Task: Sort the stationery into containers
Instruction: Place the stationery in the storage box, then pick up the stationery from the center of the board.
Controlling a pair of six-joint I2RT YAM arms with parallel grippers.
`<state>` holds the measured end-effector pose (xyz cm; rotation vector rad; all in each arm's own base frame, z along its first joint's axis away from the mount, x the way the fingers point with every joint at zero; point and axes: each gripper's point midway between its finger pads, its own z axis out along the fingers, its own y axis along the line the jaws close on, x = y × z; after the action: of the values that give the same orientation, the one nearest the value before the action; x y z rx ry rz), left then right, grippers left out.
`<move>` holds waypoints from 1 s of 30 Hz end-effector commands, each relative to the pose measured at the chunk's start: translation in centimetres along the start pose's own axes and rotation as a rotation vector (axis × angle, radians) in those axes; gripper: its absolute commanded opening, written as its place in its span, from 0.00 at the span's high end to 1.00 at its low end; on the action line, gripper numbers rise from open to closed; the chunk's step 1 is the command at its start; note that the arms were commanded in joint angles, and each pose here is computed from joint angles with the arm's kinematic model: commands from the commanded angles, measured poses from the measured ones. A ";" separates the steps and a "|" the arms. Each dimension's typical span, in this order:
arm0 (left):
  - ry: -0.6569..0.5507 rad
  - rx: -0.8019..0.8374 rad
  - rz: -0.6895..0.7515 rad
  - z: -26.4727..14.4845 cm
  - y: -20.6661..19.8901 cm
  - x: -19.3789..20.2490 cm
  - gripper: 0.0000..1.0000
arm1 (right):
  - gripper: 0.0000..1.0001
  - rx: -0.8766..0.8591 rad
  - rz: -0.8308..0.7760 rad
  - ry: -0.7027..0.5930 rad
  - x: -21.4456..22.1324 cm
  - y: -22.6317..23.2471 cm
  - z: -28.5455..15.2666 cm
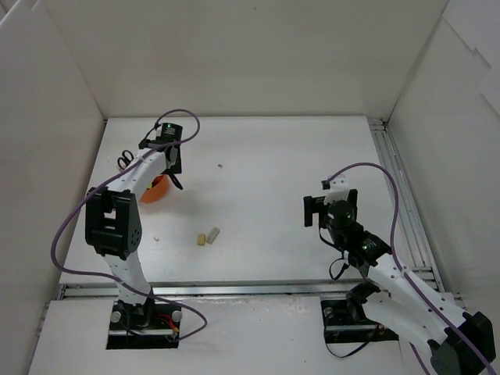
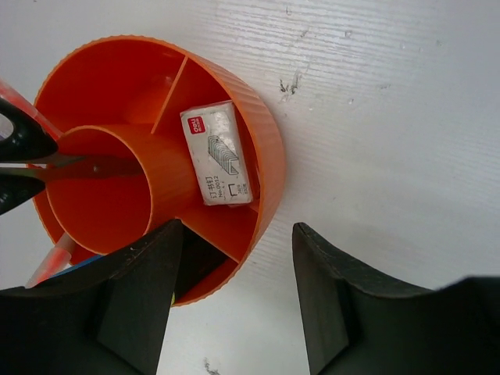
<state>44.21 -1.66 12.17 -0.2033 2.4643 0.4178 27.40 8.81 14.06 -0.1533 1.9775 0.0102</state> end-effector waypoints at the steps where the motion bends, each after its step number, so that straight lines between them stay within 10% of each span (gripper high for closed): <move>1: -0.123 0.060 -0.087 -3.1 0.3 -3.2 0.47 | 0.02 -0.005 0.030 -0.071 -2.2 0.1 0.0; 13: -0.145 0.138 -0.095 -7.4 -0.1 -0.5 0.47 | 0.02 -0.032 0.036 -0.081 -2.4 0.5 -0.2; 24: -0.052 0.441 -0.044 -12.9 -7.1 9.5 0.19 | 0.02 -0.044 0.044 -0.073 -2.2 0.7 -0.1; 26: -0.021 0.481 -0.062 -13.1 -7.7 11.1 0.01 | 0.02 -0.047 0.050 -0.080 -2.2 0.8 -0.1; 30: 0.055 0.448 -0.082 -12.2 -7.3 15.2 0.00 | 0.02 -0.058 0.062 -0.075 -2.1 1.1 -0.1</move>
<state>27.25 -12.07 9.44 -0.0305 2.5673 -0.0797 27.16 9.58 14.34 -0.1713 1.9694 0.0682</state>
